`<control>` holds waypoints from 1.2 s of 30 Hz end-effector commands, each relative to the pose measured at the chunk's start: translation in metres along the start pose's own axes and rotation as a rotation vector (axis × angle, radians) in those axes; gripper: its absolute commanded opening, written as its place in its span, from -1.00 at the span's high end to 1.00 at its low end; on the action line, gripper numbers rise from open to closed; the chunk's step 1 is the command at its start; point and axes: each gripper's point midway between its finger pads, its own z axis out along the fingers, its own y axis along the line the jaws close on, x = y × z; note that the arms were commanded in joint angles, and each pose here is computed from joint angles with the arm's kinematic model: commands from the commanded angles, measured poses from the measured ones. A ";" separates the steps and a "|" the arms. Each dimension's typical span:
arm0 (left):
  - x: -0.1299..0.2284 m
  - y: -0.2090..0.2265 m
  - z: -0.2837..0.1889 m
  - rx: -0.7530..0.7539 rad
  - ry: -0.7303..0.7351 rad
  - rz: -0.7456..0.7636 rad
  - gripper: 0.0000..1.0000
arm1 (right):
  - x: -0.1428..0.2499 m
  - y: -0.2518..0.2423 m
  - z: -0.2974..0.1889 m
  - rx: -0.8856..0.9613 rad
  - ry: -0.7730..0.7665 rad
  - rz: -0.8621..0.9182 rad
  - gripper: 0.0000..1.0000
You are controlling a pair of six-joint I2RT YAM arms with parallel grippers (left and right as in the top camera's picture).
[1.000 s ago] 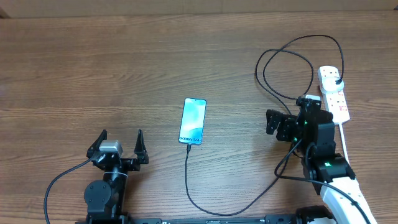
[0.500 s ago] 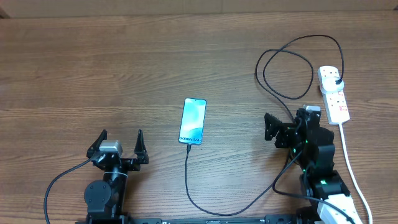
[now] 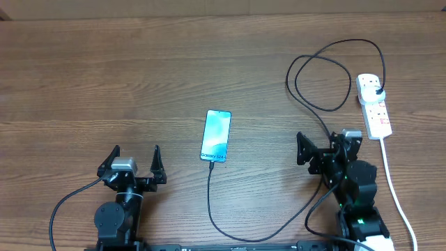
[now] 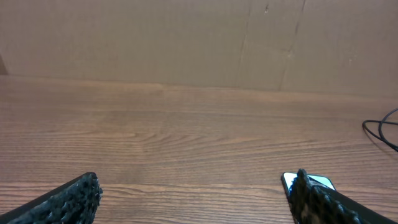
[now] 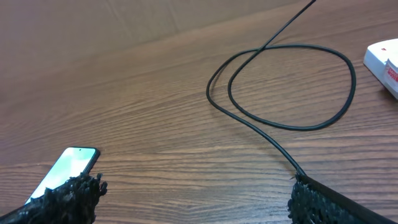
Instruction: Plug charger to phone and switch on socket
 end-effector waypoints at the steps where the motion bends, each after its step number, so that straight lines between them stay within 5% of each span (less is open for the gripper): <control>1: 0.000 0.001 0.000 -0.008 -0.005 0.023 -0.99 | 0.003 0.002 -0.004 -0.017 -0.022 -0.001 -1.00; 27: 0.000 0.001 0.000 -0.008 -0.005 0.023 -0.99 | 0.011 0.002 -0.029 -0.033 -0.092 -0.025 -1.00; 36: 0.000 0.001 0.000 -0.008 -0.005 0.023 -0.99 | -0.017 0.019 -0.044 -0.113 -0.225 -0.047 -0.99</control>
